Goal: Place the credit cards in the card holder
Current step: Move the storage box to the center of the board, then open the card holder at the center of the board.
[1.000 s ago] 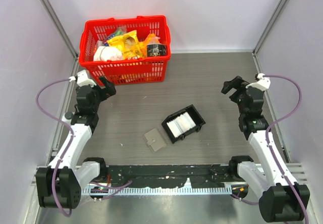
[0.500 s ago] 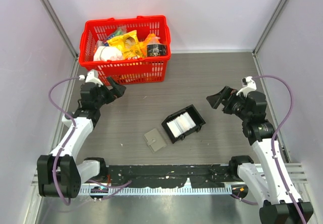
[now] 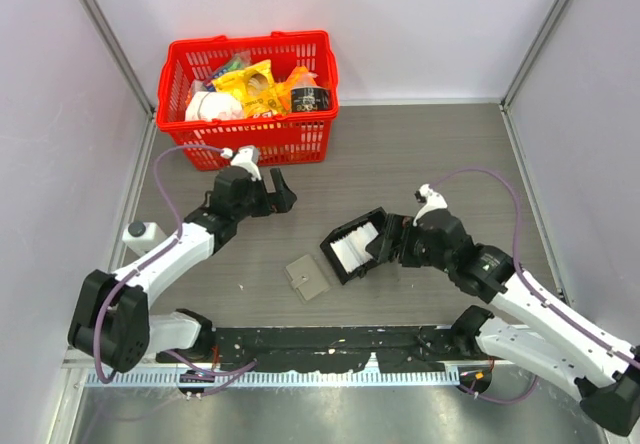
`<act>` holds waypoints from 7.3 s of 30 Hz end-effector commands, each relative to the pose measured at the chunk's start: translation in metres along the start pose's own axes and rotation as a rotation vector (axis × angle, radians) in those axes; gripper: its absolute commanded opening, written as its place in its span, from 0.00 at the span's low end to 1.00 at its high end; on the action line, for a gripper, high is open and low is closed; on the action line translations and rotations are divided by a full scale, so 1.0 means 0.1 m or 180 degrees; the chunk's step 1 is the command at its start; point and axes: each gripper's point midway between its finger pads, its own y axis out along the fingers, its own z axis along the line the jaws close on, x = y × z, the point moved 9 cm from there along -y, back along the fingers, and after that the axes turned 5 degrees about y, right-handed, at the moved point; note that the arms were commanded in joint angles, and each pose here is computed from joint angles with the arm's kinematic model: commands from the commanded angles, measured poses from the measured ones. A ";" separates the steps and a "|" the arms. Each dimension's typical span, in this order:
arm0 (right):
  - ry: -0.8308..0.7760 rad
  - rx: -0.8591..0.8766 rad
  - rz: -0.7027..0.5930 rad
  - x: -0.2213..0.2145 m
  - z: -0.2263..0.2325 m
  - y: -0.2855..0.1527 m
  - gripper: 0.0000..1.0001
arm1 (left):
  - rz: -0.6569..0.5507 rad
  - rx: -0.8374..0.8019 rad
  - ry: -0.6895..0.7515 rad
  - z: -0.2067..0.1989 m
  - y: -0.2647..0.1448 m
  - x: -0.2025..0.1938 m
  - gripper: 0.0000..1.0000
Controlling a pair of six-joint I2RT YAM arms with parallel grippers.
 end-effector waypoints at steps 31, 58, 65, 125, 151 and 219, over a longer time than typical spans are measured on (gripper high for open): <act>0.0406 -0.0140 -0.0426 -0.40 0.25 1.11 1.00 | 0.0124 0.0207 -0.0015 -0.05 0.10 -0.35 1.00; 0.0656 -0.0115 -0.0805 -0.16 0.51 1.32 1.00 | 0.0612 -0.0599 0.0191 -0.21 0.06 -0.51 0.88; 0.0512 -0.0067 -0.0820 -0.10 0.50 1.13 1.00 | 0.0923 -0.0579 0.0156 -0.16 -0.01 -0.67 0.83; 0.0327 0.0139 0.0423 -0.47 0.44 0.56 0.77 | 0.0959 -0.0074 -0.0253 -0.14 -0.22 -0.58 0.66; 0.0884 0.0032 0.0485 -1.25 0.47 0.96 0.65 | 0.1434 -0.0621 -0.0321 -0.14 -0.24 -1.47 0.44; 0.0383 0.0665 0.0635 -0.94 0.29 1.19 0.14 | 0.1271 -0.0125 -0.0643 -0.44 -0.31 -1.68 0.47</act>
